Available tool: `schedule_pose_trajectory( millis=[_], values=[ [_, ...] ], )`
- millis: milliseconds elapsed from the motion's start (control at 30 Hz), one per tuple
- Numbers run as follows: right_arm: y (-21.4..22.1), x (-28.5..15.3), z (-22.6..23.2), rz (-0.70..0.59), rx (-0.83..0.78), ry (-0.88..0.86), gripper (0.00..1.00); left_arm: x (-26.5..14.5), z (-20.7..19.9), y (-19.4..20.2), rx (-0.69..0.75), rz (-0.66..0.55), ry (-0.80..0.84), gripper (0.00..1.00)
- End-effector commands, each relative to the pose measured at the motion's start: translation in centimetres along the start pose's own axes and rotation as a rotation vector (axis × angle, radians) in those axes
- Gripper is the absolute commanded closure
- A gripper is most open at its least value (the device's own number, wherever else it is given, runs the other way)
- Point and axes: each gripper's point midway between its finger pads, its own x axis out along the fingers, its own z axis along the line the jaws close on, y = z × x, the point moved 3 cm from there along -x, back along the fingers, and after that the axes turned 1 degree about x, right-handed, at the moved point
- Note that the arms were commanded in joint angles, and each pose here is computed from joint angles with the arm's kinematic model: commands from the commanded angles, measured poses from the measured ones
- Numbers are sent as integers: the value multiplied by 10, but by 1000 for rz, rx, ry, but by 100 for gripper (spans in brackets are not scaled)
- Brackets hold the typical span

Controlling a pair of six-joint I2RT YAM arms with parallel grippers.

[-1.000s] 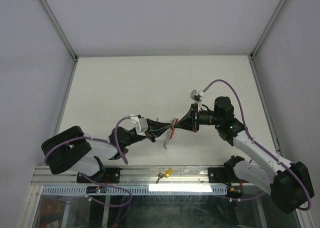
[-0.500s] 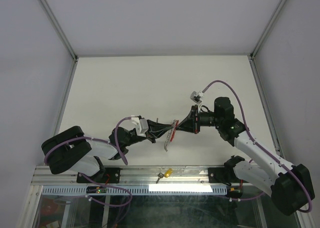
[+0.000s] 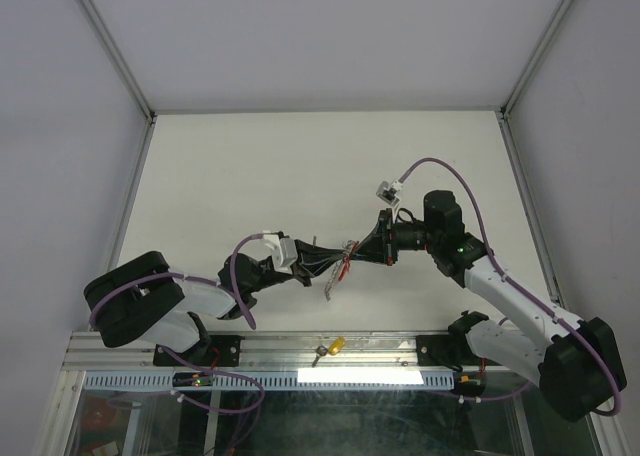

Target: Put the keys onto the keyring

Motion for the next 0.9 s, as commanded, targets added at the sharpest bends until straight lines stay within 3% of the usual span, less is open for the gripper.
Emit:
schedule_pose_trajectory(
  millis=[0, 500, 867],
  values=[
    [-24, 0, 8, -65, -47, -11, 100, 9, -3, -68, 82, -288, 44, 100],
    [-35, -1, 13, -130, -57, -13, 100, 9, -4, -69, 82, -291, 51, 100],
    [-28, -5, 15, -57, -18, 6, 100, 8, -4, -67, 81, -284, 48, 100]
  ],
)
